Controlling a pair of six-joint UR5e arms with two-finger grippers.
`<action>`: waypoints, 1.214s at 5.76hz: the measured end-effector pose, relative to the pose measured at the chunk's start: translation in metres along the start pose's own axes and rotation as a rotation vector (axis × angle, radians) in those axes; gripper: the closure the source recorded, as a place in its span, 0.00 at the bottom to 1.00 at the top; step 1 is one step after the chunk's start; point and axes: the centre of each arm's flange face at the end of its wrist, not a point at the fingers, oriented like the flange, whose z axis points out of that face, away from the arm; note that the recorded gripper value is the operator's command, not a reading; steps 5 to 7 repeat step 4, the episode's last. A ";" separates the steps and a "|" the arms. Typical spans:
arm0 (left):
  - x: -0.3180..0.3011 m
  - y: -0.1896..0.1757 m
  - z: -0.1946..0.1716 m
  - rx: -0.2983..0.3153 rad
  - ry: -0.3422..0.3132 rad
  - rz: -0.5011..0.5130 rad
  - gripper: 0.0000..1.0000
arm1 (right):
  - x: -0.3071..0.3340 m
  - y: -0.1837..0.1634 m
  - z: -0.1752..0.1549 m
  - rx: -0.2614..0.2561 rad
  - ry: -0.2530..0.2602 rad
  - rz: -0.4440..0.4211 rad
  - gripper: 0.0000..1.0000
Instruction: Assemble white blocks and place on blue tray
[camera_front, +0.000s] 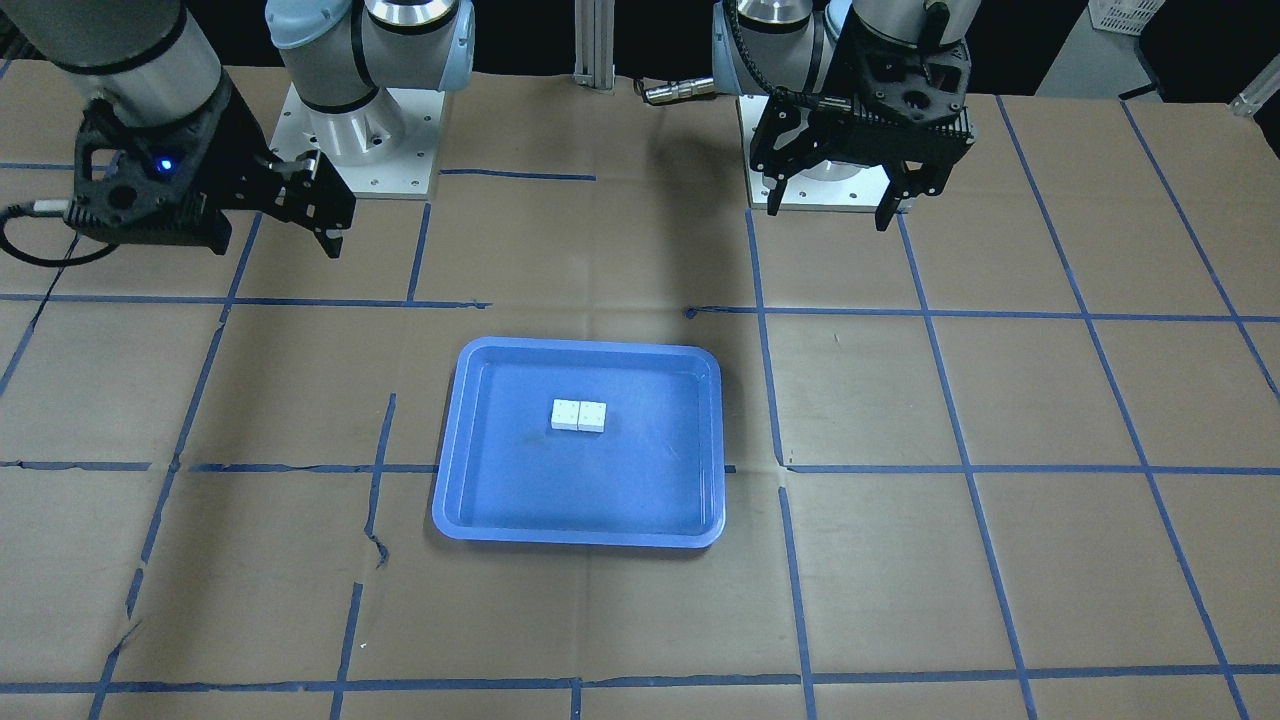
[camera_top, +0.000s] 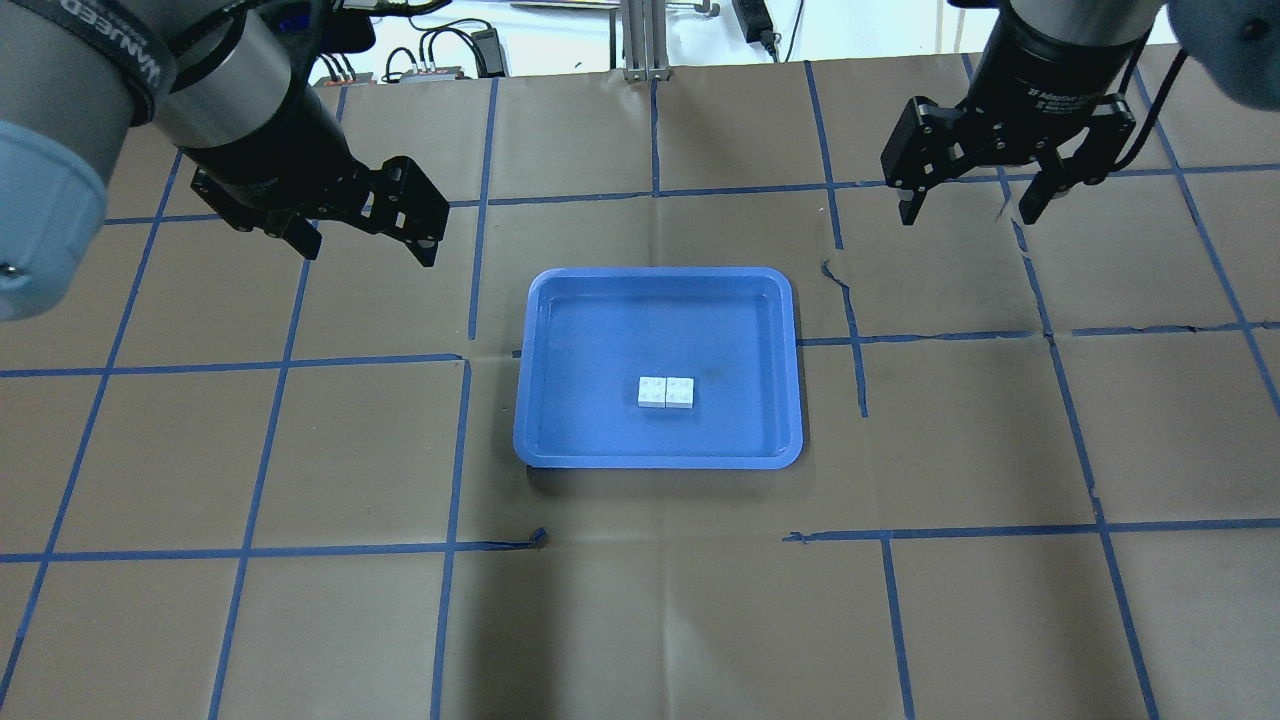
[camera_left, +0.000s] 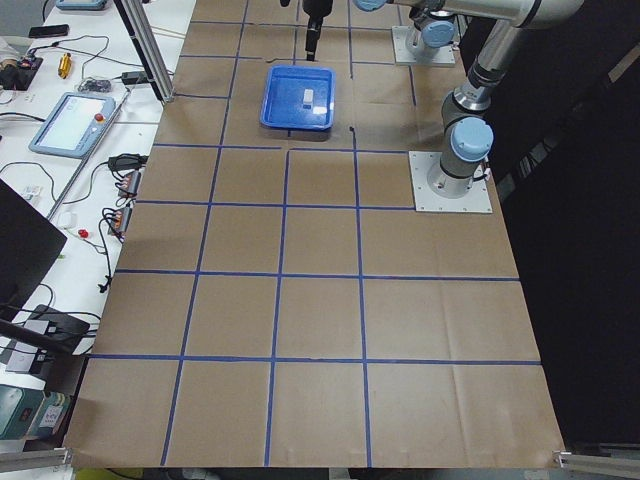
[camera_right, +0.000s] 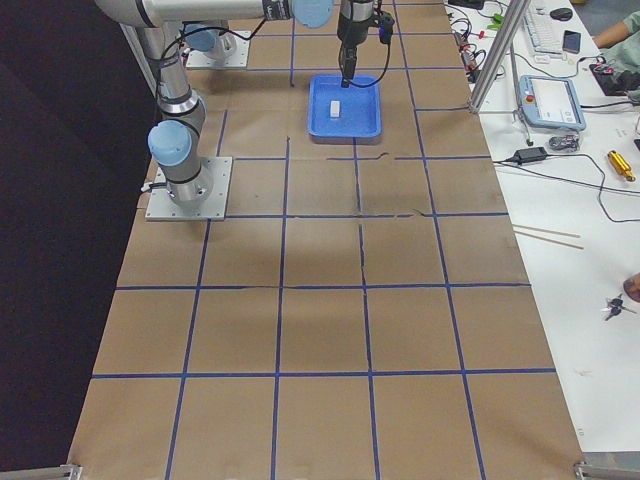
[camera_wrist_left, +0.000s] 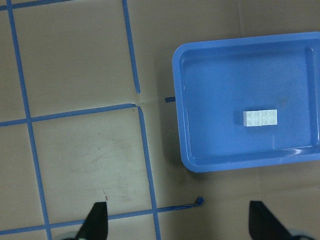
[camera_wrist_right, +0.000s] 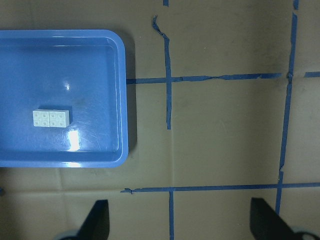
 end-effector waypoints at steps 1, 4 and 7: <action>0.000 0.000 0.000 0.001 0.000 0.000 0.01 | -0.001 0.007 -0.005 0.003 -0.001 0.014 0.00; 0.000 -0.001 0.001 0.001 0.000 0.001 0.01 | -0.002 0.010 -0.006 -0.001 -0.005 0.032 0.00; 0.000 -0.001 0.001 0.001 0.000 0.001 0.01 | -0.002 0.010 -0.006 -0.001 -0.005 0.032 0.00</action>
